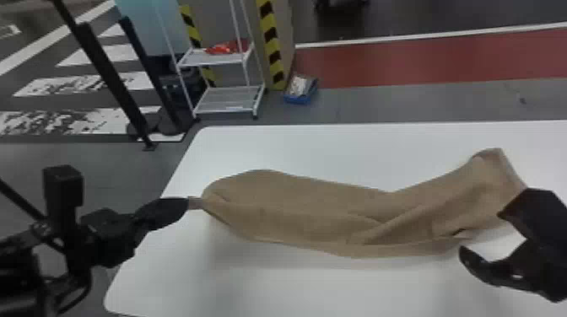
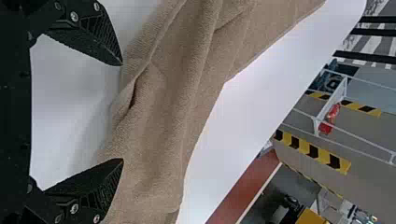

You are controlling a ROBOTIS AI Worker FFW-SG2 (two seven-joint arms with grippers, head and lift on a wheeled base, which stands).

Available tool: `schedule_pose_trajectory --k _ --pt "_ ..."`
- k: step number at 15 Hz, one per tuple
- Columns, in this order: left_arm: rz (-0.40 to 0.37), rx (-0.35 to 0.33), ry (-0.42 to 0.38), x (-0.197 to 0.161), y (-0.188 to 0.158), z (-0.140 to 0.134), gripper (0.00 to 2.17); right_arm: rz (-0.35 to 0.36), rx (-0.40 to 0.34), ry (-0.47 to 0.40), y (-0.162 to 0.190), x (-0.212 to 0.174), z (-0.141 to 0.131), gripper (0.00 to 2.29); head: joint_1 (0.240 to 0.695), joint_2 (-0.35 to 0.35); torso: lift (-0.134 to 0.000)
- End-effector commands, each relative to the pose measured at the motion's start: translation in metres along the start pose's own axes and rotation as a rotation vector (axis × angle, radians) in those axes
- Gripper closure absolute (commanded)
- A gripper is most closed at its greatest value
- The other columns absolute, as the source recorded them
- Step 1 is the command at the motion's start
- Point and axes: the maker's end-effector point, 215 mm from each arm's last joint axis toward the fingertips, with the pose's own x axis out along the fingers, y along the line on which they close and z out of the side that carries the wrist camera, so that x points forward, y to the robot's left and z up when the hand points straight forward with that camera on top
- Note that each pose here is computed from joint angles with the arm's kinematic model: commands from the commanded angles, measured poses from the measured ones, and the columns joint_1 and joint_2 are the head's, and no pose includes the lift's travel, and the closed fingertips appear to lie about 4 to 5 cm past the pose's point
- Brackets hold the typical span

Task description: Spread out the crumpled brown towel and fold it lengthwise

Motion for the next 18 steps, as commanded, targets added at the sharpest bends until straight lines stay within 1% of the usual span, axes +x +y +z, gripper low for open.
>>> schedule_pose_trajectory --k 1,4,5,6,7,8,9,10,11,12,14,17,18 --pt "-0.004 0.000 0.002 0.002 -0.002 0.000 1.34 -0.006 -0.013 0.015 -0.004 -0.001 -0.005 0.17 0.695 0.245 -0.120" --pt "-0.007 0.005 0.005 0.003 -0.004 0.000 1.34 0.016 -0.037 0.019 0.000 0.019 0.004 0.21 0.695 0.234 -0.120" --pt "-0.007 0.003 0.005 0.003 -0.005 -0.001 1.34 0.040 -0.057 0.023 0.006 0.026 0.009 0.25 0.695 0.235 -0.120" --pt "-0.009 0.002 0.007 0.003 -0.005 -0.001 1.34 0.047 -0.067 0.033 0.007 0.032 0.009 0.30 0.695 0.240 -0.120" --pt "-0.009 0.002 0.008 0.003 -0.005 -0.002 1.34 0.081 -0.074 0.040 0.014 0.036 0.011 0.38 0.695 0.247 -0.120" --pt "-0.008 0.003 0.007 0.002 -0.005 -0.001 1.34 0.108 -0.071 0.040 0.021 0.039 0.014 0.38 0.695 0.253 -0.120" --pt "-0.006 0.003 0.007 0.002 -0.005 -0.001 1.34 0.118 -0.076 0.036 0.023 0.040 0.017 0.55 0.695 0.259 -0.120" --pt "-0.007 0.002 0.009 0.002 -0.005 -0.002 1.34 0.123 -0.074 0.030 0.024 0.040 0.020 0.83 0.695 0.266 -0.120" --pt "-0.005 0.003 0.007 0.002 -0.004 -0.001 1.34 0.133 -0.066 0.024 0.027 0.040 0.022 1.23 0.695 0.276 -0.120" --pt "-0.005 0.002 0.009 0.002 -0.004 -0.002 1.34 0.149 -0.060 0.022 0.027 0.039 0.020 1.53 0.695 0.280 -0.120" --pt "-0.003 0.004 0.007 0.002 -0.004 -0.002 1.34 0.154 -0.049 0.019 0.025 0.034 0.015 1.92 0.695 0.286 -0.120" --pt "-0.006 0.006 0.004 0.004 -0.005 0.000 1.34 0.190 -0.033 0.018 0.029 0.030 0.008 2.02 0.695 0.280 -0.120" --pt "-0.006 0.007 0.004 0.003 -0.004 0.000 1.34 0.181 -0.023 0.002 0.023 0.024 0.012 2.02 0.695 0.279 -0.120"
